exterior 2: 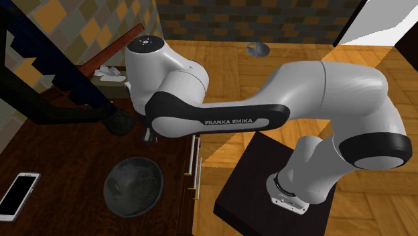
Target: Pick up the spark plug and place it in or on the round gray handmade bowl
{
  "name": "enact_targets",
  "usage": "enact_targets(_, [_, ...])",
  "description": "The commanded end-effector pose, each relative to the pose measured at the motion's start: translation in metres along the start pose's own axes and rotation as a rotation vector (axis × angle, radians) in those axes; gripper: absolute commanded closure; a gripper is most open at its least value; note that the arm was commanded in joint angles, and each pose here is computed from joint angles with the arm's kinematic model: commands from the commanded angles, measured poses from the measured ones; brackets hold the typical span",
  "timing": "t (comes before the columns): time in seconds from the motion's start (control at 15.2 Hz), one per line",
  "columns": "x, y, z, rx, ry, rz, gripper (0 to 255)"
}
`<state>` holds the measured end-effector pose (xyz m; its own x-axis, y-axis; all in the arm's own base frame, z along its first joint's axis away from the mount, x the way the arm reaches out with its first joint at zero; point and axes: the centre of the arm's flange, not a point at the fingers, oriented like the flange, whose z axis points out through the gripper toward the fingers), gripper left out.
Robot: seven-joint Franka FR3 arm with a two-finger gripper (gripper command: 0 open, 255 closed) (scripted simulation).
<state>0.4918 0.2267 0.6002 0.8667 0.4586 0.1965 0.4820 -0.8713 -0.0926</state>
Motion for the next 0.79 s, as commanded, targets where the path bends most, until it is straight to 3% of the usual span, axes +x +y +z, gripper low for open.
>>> enact_targets(0.0, [0.004, -0.001, -0.011, 0.000, 0.000, 0.000, 255])
enact_targets(0.73, [0.015, -0.006, -0.068, 0.000, 0.000, 0.000, 255])
